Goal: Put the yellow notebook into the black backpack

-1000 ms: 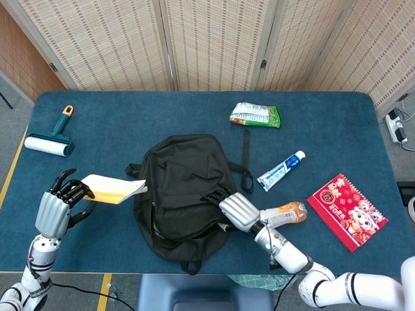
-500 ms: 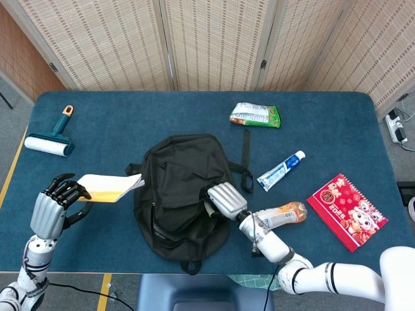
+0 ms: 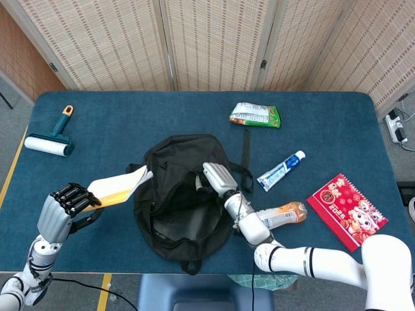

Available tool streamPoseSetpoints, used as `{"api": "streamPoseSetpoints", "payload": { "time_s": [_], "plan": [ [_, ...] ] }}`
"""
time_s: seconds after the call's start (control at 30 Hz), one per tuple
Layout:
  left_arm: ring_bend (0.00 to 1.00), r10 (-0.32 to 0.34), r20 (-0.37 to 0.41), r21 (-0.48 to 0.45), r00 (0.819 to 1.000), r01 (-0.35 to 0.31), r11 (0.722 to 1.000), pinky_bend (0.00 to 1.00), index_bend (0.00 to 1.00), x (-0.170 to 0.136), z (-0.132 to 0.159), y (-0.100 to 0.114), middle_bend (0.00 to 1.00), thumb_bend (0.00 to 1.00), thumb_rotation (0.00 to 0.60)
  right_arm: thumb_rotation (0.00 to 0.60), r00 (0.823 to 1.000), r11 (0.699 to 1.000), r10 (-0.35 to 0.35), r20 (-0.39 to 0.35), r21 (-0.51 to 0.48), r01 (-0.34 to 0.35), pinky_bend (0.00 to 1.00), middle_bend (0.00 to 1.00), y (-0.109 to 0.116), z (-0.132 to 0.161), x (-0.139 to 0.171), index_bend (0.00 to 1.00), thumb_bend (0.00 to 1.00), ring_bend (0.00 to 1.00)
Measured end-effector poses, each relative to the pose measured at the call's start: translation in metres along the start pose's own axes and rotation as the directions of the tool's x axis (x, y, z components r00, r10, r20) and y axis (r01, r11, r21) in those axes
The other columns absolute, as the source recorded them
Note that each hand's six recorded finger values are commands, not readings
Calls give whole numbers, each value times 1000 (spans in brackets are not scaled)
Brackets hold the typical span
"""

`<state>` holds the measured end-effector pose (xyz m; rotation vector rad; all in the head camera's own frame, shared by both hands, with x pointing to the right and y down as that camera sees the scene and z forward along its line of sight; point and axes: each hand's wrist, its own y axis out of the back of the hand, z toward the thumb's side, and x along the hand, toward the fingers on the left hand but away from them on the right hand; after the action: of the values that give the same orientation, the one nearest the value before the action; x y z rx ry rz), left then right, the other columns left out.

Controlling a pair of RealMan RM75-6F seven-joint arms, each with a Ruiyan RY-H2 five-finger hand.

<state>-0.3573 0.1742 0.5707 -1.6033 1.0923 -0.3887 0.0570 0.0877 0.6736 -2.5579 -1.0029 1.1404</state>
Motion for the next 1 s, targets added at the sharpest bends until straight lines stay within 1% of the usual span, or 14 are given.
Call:
{"api": "streamPoseSetpoints", "payload": {
  "time_s": [0.13, 0.27, 0.5, 0.63, 0.73, 0.87, 1.0],
  "plan": [
    [604, -2, 43, 2, 999, 2, 1000, 598, 744, 4, 6, -1, 725, 525, 600, 600, 1000, 996, -9, 15, -83, 11, 326, 517, 7, 11, -13, 862, 888, 409],
    [606, 4, 81, 6, 997, -5, 1000, 602, 744, 5, 12, 1, 726, 525, 600, 600, 1000, 991, -23, 19, -134, 25, 326, 520, 12, 18, -19, 862, 897, 415],
    [606, 19, 180, 5, 983, -21, 1000, 602, 744, 11, 32, 4, 728, 526, 600, 600, 998, 977, -53, 19, -206, 55, 326, 520, 26, 35, -34, 861, 897, 414],
    [607, 34, 216, -7, 976, -33, 999, 602, 744, 14, 42, 7, 729, 526, 600, 600, 997, 964, -78, 23, -252, 81, 326, 520, 31, 44, -42, 861, 896, 414],
    [607, 40, 237, -15, 971, -38, 999, 602, 744, 16, 48, 8, 729, 524, 600, 600, 997, 954, -80, 18, -290, 82, 326, 520, 31, 51, -45, 861, 896, 412],
    [606, 30, 252, -10, 967, -28, 1000, 602, 744, 22, 53, 1, 729, 525, 600, 600, 998, 940, -69, 0, -336, 65, 326, 519, 27, 62, -47, 861, 897, 407],
    [607, 10, 274, 36, 962, -21, 999, 602, 745, 30, 55, -14, 733, 529, 600, 600, 998, 921, -60, -22, -386, 46, 326, 519, 20, 75, -47, 861, 897, 400]
  ]
}}
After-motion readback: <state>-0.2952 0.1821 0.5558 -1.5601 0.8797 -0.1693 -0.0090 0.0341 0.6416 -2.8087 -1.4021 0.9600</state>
